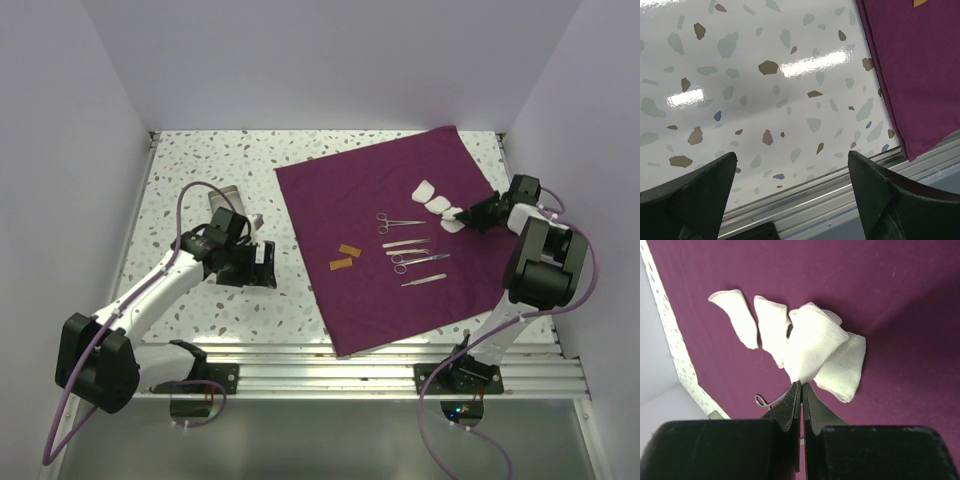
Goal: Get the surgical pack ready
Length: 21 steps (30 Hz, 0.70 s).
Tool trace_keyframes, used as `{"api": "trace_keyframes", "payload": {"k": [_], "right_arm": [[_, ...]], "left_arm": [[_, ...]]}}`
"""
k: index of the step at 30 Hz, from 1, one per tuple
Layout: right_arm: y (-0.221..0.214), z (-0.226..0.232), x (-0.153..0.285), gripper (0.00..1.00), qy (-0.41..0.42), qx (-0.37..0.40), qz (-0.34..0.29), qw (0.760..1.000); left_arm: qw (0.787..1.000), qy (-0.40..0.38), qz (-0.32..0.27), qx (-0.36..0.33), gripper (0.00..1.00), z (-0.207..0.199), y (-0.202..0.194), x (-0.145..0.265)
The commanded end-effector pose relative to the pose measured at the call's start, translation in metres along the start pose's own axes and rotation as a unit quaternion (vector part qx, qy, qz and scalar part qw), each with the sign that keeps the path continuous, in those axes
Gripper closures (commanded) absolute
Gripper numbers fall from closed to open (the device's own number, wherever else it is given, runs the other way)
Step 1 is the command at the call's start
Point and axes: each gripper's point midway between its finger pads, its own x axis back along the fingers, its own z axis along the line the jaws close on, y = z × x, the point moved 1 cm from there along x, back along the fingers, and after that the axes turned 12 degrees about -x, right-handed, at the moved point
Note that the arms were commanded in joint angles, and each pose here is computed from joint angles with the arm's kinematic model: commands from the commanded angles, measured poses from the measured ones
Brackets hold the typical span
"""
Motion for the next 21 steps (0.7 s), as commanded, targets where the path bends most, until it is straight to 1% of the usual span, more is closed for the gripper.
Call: {"api": "trace_keyframes", "payload": {"k": [1, 21], "right_arm": [[0.001, 0.005, 0.007, 1.00, 0.014, 0.016, -0.011, 1.000], [-0.004, -0.020, 0.005, 1.00, -0.021, 0.011, -0.015, 1.000]], "left_arm": [[1.000, -0.004, -0.013, -0.013, 0.04, -0.003, 0.009, 0.003], [1.000, -0.006, -0.011, -0.010, 0.04, -0.003, 0.009, 0.002]]}}
